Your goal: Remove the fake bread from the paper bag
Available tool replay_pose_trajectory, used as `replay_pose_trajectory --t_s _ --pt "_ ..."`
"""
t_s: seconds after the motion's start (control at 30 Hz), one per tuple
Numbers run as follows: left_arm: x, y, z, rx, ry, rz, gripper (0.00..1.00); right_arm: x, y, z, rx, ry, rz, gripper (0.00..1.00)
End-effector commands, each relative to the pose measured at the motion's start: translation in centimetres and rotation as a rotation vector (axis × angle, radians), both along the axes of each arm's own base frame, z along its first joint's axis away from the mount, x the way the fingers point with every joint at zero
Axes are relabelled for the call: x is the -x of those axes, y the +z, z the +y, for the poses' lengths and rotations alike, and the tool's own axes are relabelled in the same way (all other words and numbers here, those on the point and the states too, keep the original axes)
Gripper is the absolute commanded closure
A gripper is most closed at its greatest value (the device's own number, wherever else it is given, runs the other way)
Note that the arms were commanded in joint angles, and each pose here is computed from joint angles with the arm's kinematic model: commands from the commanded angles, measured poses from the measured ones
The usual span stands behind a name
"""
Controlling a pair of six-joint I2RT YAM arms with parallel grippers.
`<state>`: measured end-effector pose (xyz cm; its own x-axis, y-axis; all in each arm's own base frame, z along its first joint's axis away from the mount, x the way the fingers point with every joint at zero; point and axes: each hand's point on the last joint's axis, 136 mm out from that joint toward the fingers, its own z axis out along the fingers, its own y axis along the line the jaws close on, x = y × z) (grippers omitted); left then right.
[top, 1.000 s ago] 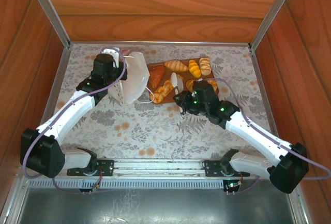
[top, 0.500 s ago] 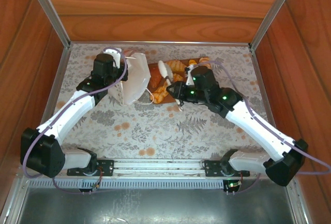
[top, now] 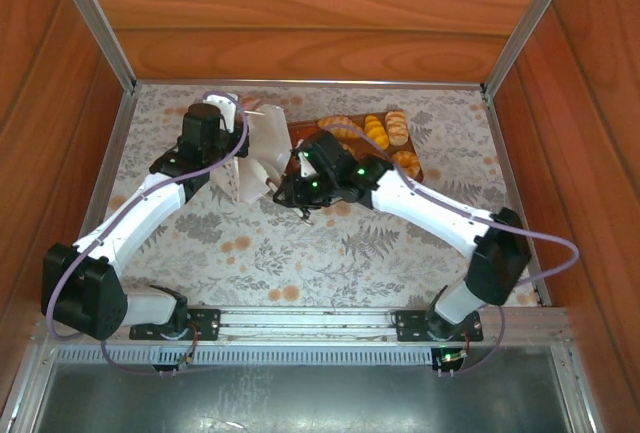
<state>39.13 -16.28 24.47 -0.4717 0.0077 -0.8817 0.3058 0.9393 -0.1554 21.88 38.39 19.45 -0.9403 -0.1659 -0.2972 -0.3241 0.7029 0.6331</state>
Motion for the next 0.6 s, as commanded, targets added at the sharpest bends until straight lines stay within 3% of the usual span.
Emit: replay_pose_trajectory --t_s 0.0,0.57 --pt "-0.2 0.7 -0.7 0.015 -0.043 -0.026 1.00 -1.4 0.0 1.9 -0.029 0.035 -0.001 0.57" --pt "1.0 0.0 -1.8 0.023 -0.132 -0.013 1.00 -7.7 -4.1 4.9 -0.095 -0.083 0.090 0.49"
